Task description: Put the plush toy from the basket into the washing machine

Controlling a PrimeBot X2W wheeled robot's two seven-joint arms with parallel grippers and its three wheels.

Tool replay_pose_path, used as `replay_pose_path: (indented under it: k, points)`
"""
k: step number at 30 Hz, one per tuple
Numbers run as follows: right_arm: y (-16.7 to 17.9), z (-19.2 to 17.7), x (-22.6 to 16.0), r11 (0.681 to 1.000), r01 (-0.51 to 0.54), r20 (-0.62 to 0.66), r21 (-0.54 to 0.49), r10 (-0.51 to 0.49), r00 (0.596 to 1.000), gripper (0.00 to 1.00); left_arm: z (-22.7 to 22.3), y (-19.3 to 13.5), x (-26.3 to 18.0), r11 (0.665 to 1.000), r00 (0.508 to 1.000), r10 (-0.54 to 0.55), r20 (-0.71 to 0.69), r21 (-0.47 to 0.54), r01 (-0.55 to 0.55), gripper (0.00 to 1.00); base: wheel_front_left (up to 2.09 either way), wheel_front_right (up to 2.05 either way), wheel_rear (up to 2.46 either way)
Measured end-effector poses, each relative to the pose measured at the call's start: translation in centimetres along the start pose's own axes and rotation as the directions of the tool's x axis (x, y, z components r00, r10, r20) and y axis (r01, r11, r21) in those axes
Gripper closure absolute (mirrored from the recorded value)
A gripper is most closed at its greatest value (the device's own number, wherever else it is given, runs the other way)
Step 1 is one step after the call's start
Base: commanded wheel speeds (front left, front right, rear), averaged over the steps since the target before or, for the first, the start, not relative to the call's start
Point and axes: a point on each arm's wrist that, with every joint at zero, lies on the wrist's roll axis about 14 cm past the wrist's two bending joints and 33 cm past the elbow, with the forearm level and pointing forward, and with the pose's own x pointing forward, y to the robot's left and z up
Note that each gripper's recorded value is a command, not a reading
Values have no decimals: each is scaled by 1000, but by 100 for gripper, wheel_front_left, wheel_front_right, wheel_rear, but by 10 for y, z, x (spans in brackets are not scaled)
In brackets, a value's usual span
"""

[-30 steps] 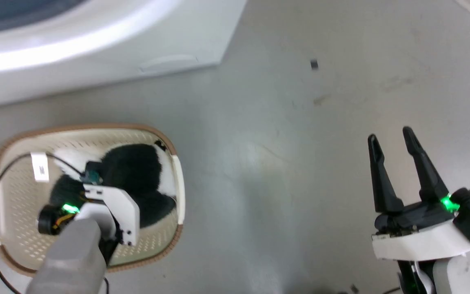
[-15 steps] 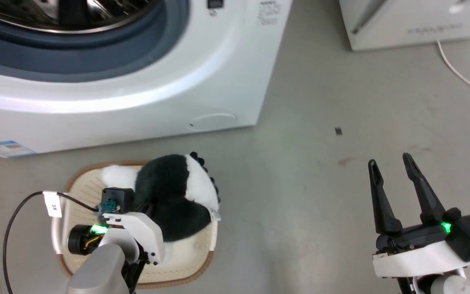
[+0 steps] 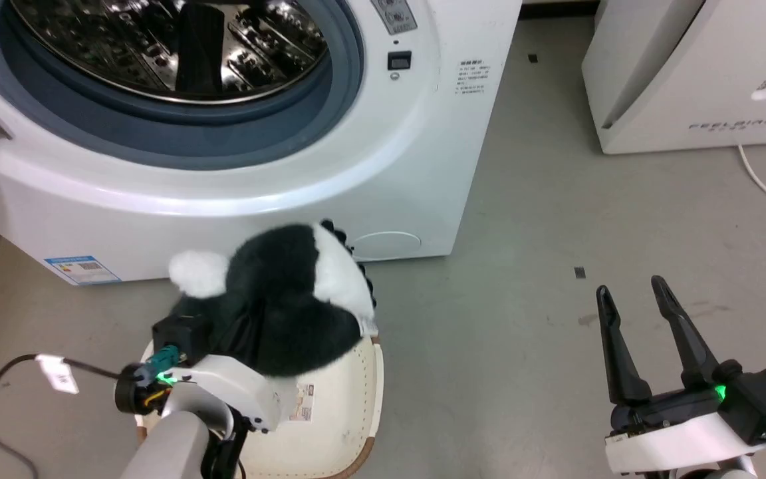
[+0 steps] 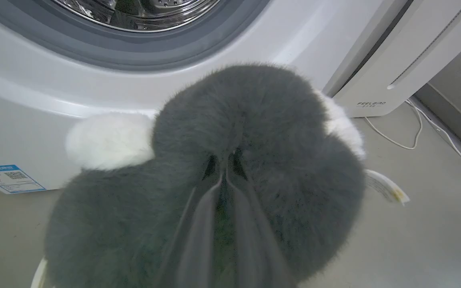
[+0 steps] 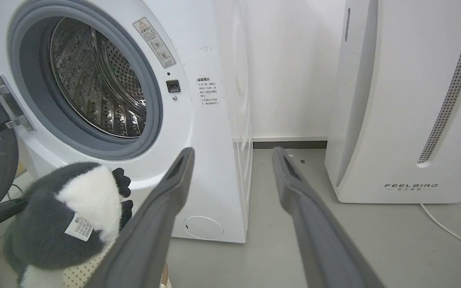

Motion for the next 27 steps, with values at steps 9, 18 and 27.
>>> replay_pose_path:
  k: [9, 18, 27]
  points:
    - [-1, 3, -3, 1000, 3, 5, -2, -3, 1000, 0, 85, 0, -4, 1000, 959, 11, 282, 24, -18, 100, 0, 0, 0]
    - [-12, -10, 0, 999, 35, -30, -14, -36, 999, 0, 151, 9, 14, 999, 877, 9, 481, 42, -34, 100, 0, 0, 0]
    - [-29, -27, 21, 997, 76, -54, -21, -77, 996, 0, 195, 37, 91, 991, 840, -36, 541, 130, -41, 100, 0, 0, 0]
